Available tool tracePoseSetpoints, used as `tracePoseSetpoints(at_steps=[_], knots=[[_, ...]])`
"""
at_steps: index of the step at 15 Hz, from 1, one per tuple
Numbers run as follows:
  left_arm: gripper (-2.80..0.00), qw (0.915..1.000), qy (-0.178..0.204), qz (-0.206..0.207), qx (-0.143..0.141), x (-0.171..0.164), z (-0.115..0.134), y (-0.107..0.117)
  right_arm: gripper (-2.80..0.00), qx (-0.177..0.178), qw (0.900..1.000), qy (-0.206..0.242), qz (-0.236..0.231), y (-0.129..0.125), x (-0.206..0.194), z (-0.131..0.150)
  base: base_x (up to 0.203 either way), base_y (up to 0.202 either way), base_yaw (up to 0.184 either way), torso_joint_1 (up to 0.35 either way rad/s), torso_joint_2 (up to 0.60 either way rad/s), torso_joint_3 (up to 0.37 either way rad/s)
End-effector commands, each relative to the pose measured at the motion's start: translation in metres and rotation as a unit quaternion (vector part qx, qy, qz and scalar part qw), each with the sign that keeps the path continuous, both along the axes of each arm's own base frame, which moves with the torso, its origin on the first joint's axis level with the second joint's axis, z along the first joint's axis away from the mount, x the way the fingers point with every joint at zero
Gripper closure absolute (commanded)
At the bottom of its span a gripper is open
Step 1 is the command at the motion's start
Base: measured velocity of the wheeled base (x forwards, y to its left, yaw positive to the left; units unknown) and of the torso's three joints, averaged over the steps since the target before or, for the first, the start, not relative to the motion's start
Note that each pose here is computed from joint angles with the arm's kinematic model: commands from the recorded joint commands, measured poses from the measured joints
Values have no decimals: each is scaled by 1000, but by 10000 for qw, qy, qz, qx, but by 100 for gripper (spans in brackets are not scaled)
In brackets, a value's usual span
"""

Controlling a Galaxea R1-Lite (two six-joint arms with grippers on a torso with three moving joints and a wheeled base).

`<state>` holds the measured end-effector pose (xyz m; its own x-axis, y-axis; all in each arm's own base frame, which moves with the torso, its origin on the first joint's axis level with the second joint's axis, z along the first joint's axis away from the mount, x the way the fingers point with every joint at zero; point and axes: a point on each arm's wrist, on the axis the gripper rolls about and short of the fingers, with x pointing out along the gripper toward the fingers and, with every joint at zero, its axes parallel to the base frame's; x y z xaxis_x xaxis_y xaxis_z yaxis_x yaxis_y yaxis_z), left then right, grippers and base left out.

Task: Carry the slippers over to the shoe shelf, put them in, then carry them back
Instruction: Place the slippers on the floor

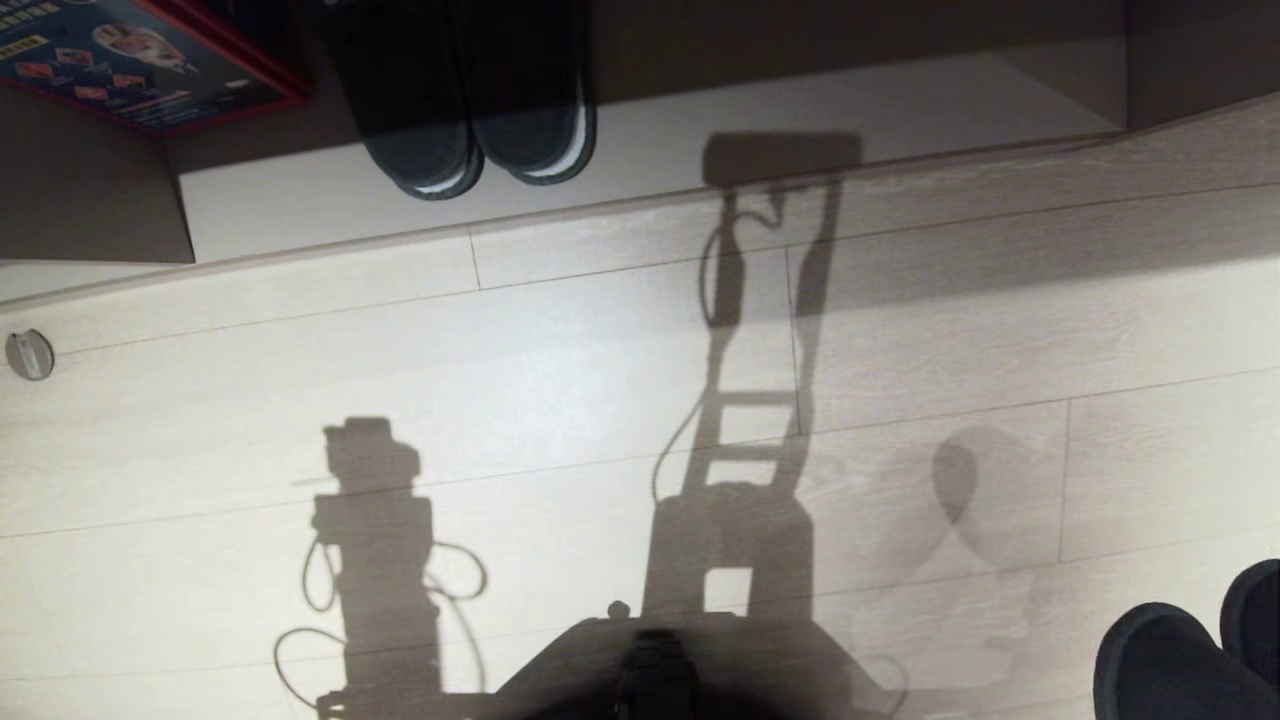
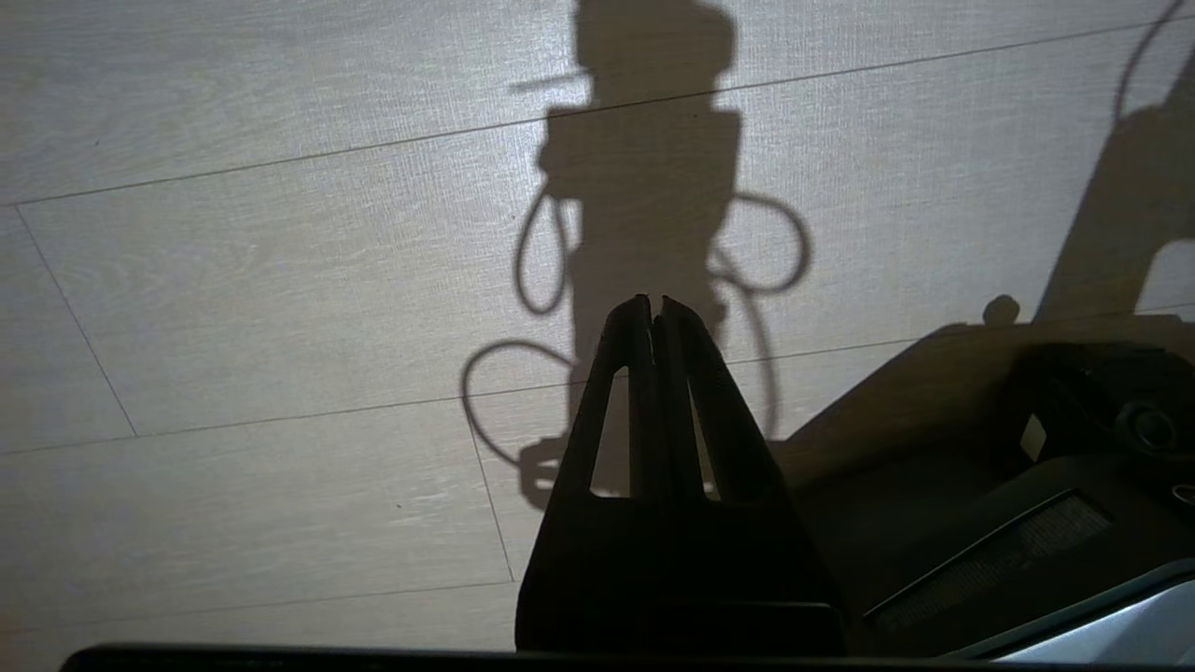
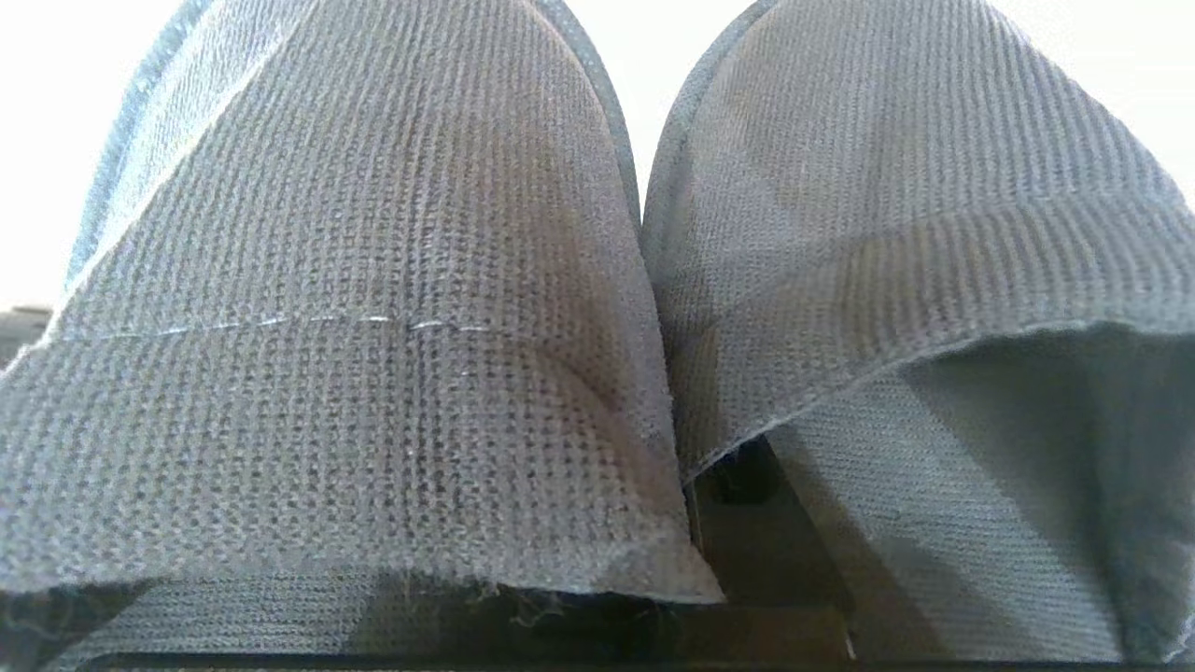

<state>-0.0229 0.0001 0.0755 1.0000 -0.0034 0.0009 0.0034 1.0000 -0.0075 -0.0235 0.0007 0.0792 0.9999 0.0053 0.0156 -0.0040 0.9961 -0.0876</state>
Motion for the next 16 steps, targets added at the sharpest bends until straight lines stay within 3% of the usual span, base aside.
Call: tracePoseSetpoints(at_steps=[1,8,16], knots=[[0,10000,4,2,-1,0,0,0,0,9,10000,86,-11,0,0,-5,0,0,0,0,0,0],[0,10000,5,2,-9,0,0,0,0,-7,10000,93,3,0,0,-5,0,0,0,0,0,13],[0,10000,12,2,-24,0,0,0,0,-7,10000,85,-5,0,0,-4,0,0,0,0,1,189]])
